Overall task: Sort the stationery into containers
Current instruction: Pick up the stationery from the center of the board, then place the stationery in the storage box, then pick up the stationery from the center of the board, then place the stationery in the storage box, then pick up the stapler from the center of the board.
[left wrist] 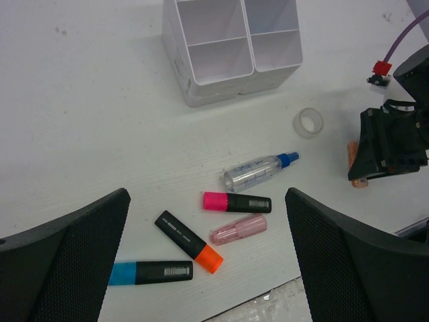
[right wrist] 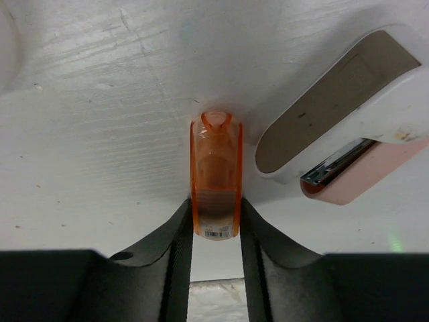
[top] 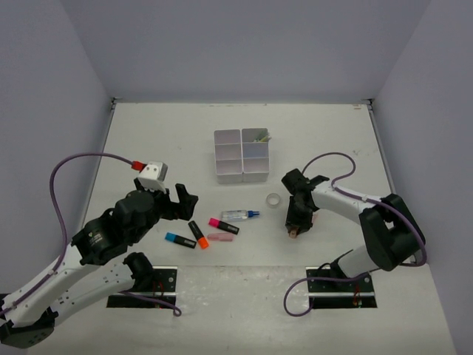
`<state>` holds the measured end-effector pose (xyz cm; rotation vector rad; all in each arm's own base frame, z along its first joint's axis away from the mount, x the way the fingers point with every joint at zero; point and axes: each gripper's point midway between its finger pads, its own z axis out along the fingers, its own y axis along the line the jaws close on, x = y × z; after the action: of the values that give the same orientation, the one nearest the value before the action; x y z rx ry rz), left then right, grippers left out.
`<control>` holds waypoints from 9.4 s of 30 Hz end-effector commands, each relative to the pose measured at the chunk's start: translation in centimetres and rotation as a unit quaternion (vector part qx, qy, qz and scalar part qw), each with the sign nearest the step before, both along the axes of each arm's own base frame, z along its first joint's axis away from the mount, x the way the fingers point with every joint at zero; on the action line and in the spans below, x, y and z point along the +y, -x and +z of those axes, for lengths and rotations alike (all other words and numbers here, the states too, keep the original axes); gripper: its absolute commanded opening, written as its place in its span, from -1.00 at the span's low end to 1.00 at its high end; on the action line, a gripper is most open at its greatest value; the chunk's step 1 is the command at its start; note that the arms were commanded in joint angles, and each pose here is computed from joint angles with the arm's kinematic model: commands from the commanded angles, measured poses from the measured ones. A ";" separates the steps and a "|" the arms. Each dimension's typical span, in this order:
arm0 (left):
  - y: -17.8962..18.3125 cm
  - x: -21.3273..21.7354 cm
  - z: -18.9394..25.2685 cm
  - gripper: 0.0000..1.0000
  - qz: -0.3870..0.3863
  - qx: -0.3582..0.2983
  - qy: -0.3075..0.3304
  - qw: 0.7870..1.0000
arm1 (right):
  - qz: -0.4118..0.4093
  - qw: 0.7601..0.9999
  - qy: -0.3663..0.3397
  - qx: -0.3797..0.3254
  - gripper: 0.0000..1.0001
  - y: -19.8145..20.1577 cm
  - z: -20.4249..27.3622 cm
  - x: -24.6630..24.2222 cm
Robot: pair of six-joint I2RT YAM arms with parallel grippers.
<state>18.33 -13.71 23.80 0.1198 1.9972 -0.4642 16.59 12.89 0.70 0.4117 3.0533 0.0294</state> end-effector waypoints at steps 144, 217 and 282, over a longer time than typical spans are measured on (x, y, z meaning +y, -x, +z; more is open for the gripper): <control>-1.4 1.8 -0.9 1.00 0.083 0.024 -0.039 0.995 | 0.008 0.985 -0.014 -0.172 -1.00 -12.5 1.7 5.2; -0.5 1.4 0.7 1.00 0.049 -0.008 0.012 0.999 | -0.135 0.933 -0.087 -0.322 0.41 -13.5 13.6 2.2; 1.0 -19.4 3.2 0.53 -0.227 0.129 0.193 0.946 | 0.411 0.686 -0.177 -0.574 -1.00 0.7 25.0 15.7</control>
<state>18.47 -32.04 26.14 0.2354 2.1163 -1.1032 14.83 28.42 21.39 -0.8242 1.7913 0.6350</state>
